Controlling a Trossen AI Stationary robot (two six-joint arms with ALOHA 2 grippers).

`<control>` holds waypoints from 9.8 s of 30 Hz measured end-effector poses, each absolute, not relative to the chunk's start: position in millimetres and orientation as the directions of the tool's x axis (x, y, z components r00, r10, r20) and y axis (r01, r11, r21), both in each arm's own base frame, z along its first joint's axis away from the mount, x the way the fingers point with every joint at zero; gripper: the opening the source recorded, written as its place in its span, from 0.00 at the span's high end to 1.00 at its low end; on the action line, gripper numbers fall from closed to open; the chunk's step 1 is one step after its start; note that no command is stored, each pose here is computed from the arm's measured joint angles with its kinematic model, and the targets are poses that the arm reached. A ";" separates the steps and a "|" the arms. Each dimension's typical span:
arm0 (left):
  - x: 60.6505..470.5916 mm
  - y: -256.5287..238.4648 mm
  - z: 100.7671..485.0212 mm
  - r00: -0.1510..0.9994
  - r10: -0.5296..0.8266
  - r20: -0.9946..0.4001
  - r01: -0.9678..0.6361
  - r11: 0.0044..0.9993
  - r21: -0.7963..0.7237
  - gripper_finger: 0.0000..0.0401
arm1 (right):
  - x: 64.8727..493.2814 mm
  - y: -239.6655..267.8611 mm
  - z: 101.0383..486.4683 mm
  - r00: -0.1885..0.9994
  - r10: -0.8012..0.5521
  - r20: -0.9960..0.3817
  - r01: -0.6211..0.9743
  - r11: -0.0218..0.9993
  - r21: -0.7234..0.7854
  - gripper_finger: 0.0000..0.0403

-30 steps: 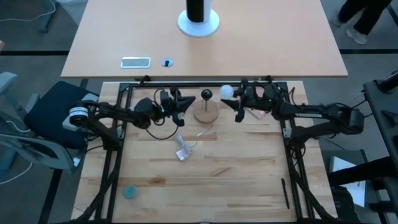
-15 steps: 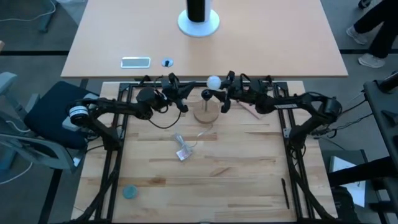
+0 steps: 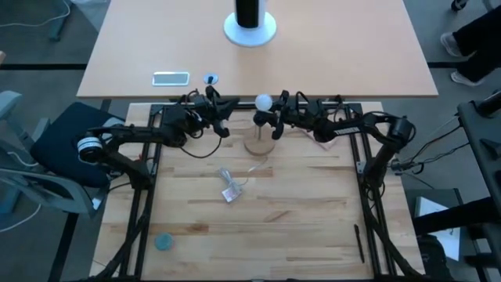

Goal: Screw lightbulb
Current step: Insert the lightbulb on the desk lamp

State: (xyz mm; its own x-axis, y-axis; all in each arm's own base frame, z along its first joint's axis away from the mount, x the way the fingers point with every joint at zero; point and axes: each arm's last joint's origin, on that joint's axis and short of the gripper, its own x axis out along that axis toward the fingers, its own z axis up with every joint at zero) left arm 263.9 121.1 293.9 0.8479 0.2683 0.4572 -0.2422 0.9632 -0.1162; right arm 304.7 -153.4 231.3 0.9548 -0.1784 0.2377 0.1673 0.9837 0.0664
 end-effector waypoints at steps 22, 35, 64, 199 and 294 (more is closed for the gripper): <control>277.1 128.9 267.1 0.890 0.327 0.317 -0.312 0.945 -0.100 1.00 | 307.1 -154.7 221.4 0.962 -0.184 0.201 0.182 0.983 0.029 0.69; 278.6 129.6 261.3 0.906 0.335 0.259 -0.335 0.941 -0.045 1.00 | 307.1 -154.7 220.5 0.962 -0.191 0.194 0.194 0.981 0.006 0.64; 279.1 129.8 259.3 0.911 0.337 0.238 -0.338 0.940 -0.039 1.00 | 307.9 -154.8 214.7 0.970 -0.206 0.130 0.211 0.977 -0.023 0.44; 316.5 136.9 307.8 0.963 0.201 -0.180 -0.106 0.895 0.433 1.00 | 244.8 -125.4 287.3 0.938 -0.340 -0.067 0.325 0.929 -0.175 1.00; 301.3 138.7 306.7 0.876 0.395 -0.276 -0.257 0.867 0.426 1.00 | 264.8 -128.2 281.5 0.931 -0.364 -0.015 0.352 0.911 -0.215 1.00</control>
